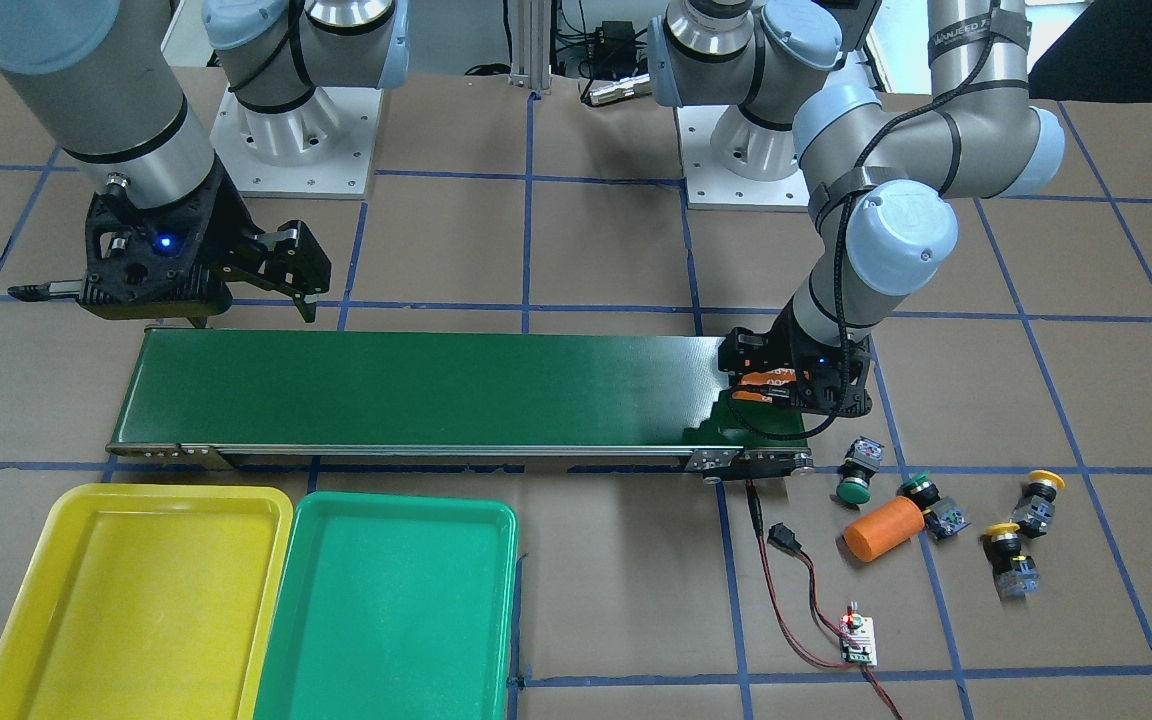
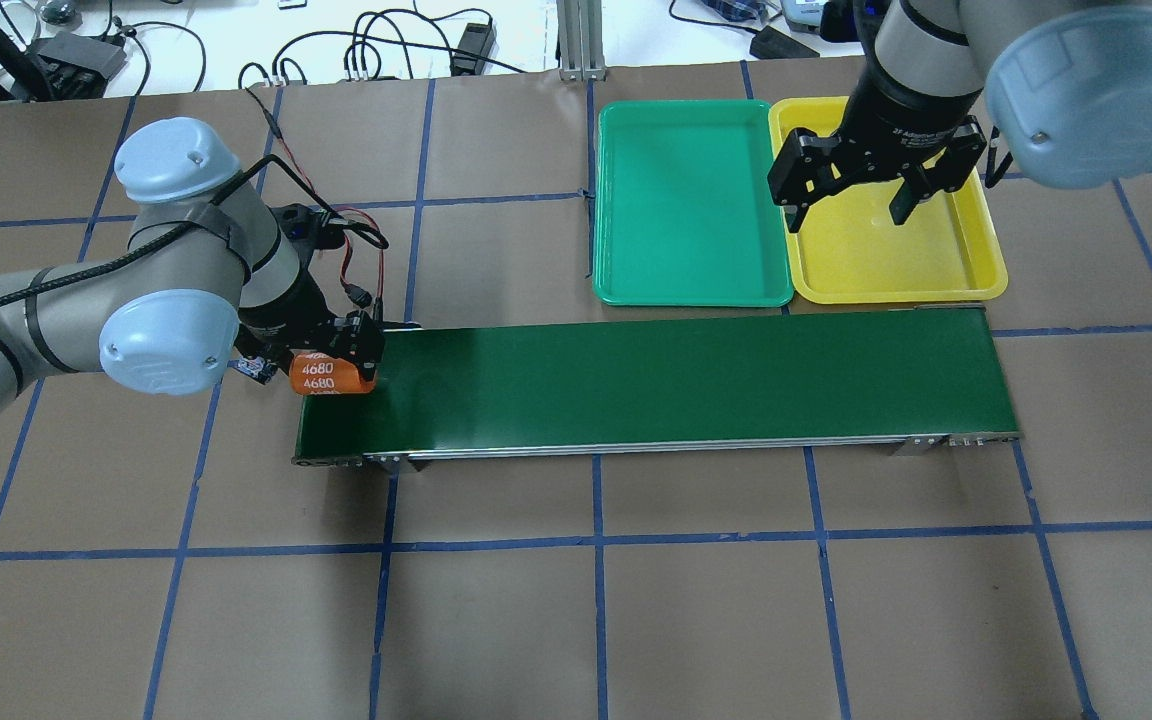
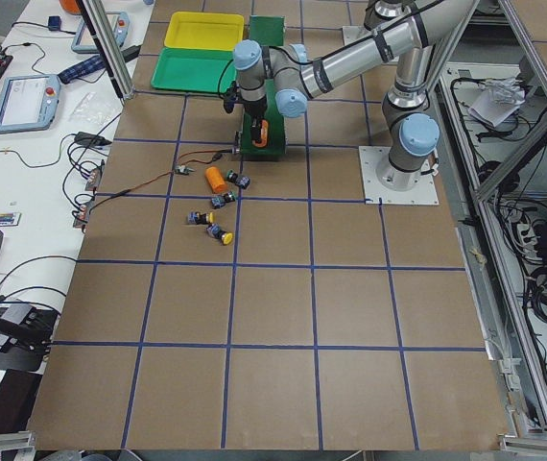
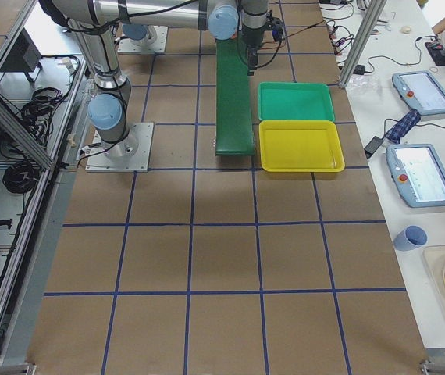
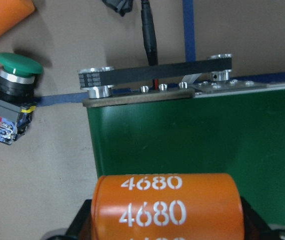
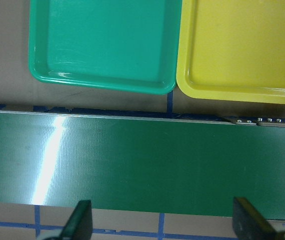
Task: Sort buttons by color to trays
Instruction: 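Carry the orange cylinder onto the conveyor belt and release it, then return the left gripper and grasp the second orange cylinder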
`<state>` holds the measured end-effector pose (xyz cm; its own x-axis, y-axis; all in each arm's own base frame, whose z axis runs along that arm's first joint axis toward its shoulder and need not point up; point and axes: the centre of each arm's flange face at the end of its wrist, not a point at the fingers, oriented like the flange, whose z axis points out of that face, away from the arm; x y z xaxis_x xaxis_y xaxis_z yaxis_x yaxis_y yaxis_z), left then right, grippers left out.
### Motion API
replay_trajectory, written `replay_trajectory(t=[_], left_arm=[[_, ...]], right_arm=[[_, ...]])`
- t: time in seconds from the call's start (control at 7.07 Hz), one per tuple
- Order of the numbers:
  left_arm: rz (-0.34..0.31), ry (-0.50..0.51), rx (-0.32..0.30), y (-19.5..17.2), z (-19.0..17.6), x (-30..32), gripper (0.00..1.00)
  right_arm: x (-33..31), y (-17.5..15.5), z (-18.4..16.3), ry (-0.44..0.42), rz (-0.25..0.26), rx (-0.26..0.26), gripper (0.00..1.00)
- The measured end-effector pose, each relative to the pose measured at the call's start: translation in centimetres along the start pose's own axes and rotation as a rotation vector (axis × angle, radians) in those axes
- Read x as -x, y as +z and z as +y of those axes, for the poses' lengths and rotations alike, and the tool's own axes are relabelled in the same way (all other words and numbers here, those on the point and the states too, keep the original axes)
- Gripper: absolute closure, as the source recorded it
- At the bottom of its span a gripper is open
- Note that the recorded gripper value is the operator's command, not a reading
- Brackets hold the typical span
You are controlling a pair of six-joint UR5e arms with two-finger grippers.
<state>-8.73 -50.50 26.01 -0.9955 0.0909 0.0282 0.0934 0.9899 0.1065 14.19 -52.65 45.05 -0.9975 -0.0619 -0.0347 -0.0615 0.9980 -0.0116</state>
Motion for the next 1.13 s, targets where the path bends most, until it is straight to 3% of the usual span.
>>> replay_trajectory(t=[0.14,0.71,1.13], left_arm=[[0.003,0.001,0.007,0.3,0.0,0.0,0.04],[0.005,0.004,-0.012,-0.7,0.5,-0.4,0.0],[-0.012,-0.054,-0.123,-8.4,-1.3,2.8,0.0]], right_arm=[[0.0,0.0,0.0,0.0,0.0,0.0,0.0],[0.0,0.0,0.0,0.0,0.0,0.0,0.0],[0.0,0.0,0.0,0.0,0.0,0.0,0.0]])
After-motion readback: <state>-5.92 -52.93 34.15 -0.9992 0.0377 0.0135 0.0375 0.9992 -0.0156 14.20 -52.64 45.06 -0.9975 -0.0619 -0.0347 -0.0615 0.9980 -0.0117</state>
